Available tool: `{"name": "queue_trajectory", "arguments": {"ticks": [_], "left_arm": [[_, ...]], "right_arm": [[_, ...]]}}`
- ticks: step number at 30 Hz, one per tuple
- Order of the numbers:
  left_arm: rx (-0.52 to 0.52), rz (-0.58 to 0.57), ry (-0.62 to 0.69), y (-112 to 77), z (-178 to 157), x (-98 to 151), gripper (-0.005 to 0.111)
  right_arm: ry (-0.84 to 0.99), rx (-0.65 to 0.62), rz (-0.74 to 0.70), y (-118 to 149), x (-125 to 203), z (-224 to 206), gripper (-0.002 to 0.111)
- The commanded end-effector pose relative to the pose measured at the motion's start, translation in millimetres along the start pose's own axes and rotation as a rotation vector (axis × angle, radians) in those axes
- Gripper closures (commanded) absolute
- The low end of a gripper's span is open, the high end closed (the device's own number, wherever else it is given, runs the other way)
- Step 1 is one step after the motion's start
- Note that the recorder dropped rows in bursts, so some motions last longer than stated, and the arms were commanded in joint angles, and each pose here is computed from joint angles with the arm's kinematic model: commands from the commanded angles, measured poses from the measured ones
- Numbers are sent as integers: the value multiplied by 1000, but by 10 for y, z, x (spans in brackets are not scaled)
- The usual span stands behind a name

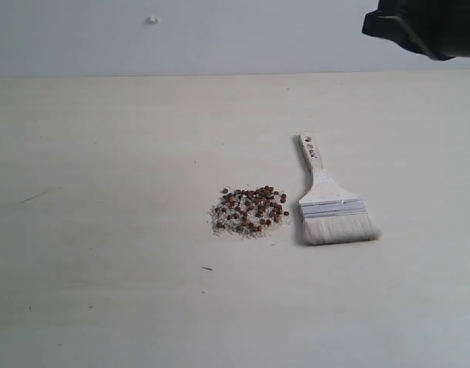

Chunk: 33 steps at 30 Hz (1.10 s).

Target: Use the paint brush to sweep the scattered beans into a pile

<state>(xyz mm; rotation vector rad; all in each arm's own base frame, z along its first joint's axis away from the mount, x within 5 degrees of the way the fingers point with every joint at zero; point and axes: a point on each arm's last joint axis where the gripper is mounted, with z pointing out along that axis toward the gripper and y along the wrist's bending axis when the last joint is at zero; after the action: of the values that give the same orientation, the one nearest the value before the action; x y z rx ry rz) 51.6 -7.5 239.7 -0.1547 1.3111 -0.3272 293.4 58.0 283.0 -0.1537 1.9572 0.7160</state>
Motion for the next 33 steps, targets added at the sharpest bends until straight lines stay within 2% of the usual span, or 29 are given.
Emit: {"name": "queue_trajectory", "arguments": {"ticks": [1,10,18,20,33], "left_arm": [[-3,8,3,7,-6,17,107],[-3,8,3,7,-6,17,107],[-3,8,3,7,-6,17,107],[-3,8,3,7,-6,17,107],[-3,8,3,7,-6,17,107]], "right_arm": [[-149,16,-47,215,111,-492,108],[-422,23,-90,487,705,-1326,108],[-517,-35,-66,553,1245,-1643,108],[-522,-74,20,563,1269,-1652,108],[-516,-59,15,551,1274,-1649,108]]}}
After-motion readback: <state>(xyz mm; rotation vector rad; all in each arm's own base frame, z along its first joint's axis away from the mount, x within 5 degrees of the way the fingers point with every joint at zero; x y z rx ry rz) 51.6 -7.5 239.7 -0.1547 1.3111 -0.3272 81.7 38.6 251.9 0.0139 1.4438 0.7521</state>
